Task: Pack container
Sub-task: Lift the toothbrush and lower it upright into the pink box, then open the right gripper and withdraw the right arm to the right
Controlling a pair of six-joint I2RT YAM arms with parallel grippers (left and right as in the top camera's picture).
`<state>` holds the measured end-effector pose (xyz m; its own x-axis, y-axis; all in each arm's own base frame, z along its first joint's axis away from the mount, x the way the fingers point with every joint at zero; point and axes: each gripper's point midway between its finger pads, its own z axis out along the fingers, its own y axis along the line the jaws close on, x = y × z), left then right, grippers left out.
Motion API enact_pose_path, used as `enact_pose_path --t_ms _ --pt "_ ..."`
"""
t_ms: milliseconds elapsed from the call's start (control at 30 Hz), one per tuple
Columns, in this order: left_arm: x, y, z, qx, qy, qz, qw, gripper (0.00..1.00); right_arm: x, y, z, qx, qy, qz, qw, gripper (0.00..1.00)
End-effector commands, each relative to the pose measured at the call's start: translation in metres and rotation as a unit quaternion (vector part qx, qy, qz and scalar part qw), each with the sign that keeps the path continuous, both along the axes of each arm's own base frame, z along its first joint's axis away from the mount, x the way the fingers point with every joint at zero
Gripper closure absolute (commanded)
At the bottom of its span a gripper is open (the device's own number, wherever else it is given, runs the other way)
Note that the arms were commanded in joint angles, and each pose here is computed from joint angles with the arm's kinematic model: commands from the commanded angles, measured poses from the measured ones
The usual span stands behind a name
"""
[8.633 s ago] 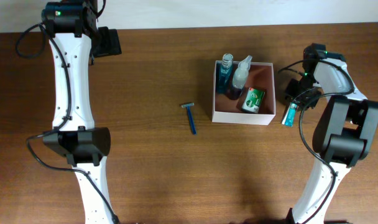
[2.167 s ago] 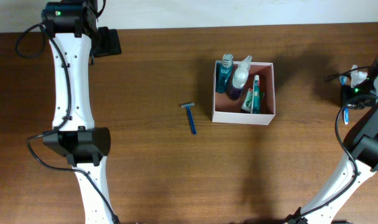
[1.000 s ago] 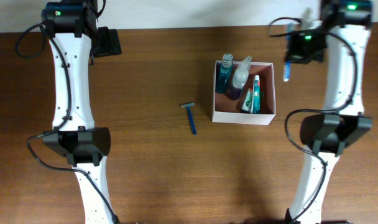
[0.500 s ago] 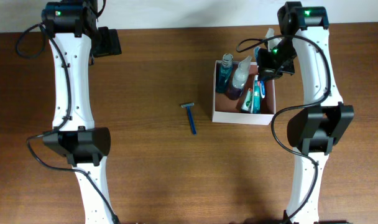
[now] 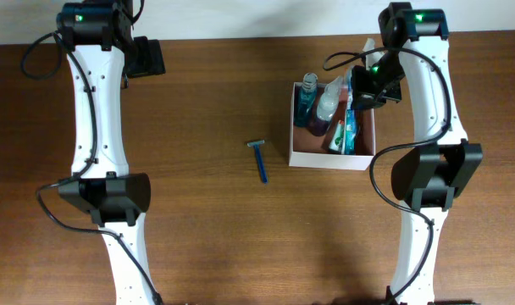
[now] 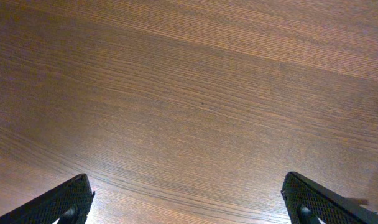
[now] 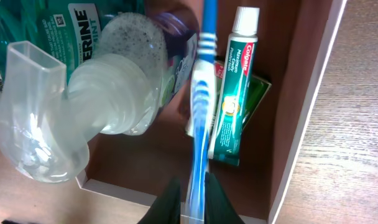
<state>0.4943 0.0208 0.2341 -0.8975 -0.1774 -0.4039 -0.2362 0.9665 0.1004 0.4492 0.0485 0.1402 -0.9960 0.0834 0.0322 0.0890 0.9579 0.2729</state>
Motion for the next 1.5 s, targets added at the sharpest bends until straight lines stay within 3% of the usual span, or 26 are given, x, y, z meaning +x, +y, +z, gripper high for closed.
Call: enact_pose_path --t_ms 0,200,600,667,733,800,900,1100,1200,1467 --pt "-0.002 0.003 0.007 0.003 -0.007 0.007 1.0 0.01 -0.004 0.002 0.014 -0.002 -0.011 0.0 1.0 0.87" --pt "-0.002 0.003 0.007 0.003 -0.007 0.007 1.0 0.01 -0.004 -0.006 0.012 -0.022 -0.011 -0.001 1.0 0.78" --pt "-0.002 0.003 0.007 0.003 -0.007 0.007 1.0 0.01 0.015 -0.044 0.013 -0.032 -0.046 -0.042 0.998 0.73" --pt "-0.002 0.003 0.007 0.003 -0.007 0.007 1.0 0.01 0.019 -0.053 0.013 -0.032 -0.051 -0.059 0.996 0.59" --pt "-0.002 0.003 0.007 0.003 -0.007 0.007 1.0 0.01 0.024 -0.065 0.013 -0.034 -0.061 -0.07 0.995 0.56" --pt "-0.002 0.003 0.007 0.003 -0.007 0.007 1.0 0.01 0.028 -0.079 0.014 -0.035 -0.072 -0.086 0.993 0.46" --pt "-0.002 0.003 0.007 0.003 -0.007 0.007 1.0 0.01 0.031 -0.111 0.015 -0.039 -0.084 -0.118 0.989 0.01" --pt "-0.002 0.003 0.007 0.003 -0.007 0.007 1.0 0.01 0.014 -0.205 0.015 -0.056 -0.087 -0.212 0.972 0.01" --pt "-0.002 0.003 0.007 0.003 -0.007 0.007 1.0 0.01 -0.011 -0.255 0.014 -0.06 -0.075 -0.266 0.959 0.01" --pt "0.003 0.003 0.009 0.002 -0.02 0.007 1.0 0.01 -0.055 -0.305 -0.006 -0.079 -0.023 -0.322 0.943 0.01"
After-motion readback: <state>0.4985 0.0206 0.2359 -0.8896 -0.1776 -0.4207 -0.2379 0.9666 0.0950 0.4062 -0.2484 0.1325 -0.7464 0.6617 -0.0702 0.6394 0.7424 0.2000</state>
